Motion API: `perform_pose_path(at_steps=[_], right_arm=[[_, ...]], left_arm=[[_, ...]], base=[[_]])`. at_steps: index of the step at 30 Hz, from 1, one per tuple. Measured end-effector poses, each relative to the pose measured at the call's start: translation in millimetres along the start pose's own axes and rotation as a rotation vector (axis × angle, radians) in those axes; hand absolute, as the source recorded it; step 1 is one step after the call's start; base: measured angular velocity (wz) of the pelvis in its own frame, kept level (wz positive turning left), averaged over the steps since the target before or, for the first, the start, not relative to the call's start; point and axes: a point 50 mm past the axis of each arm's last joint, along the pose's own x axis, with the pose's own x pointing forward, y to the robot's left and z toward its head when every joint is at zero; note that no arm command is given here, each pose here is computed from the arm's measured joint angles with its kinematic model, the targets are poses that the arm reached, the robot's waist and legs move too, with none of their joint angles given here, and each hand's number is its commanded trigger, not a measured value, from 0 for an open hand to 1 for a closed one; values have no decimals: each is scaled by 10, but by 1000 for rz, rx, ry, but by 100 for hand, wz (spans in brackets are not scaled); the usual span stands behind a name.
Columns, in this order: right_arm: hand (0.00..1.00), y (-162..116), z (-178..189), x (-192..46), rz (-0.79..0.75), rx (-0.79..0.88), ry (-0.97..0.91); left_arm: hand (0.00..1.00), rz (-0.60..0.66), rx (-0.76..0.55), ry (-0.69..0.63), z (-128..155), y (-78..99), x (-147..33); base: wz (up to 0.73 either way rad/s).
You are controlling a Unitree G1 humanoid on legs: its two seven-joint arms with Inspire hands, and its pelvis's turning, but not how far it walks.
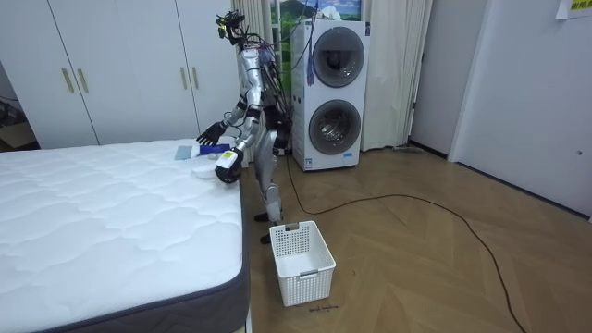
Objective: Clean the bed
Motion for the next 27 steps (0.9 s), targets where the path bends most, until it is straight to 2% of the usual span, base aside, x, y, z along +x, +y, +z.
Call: perform_pose_path(at_steps=[6,16,27], right_arm=[[0,42,18,8,7,62,21],[0,196,353,62,48,159,-78],[0,207,359,62,55,206,-65]], left_arm=[[100,-14,-15,-5,53,-70,-27],[100,-19,-6,-1,52,-93,-38],[100,-42,-11,-1,101,-180,-77]], base=[[3],[1],[0]])
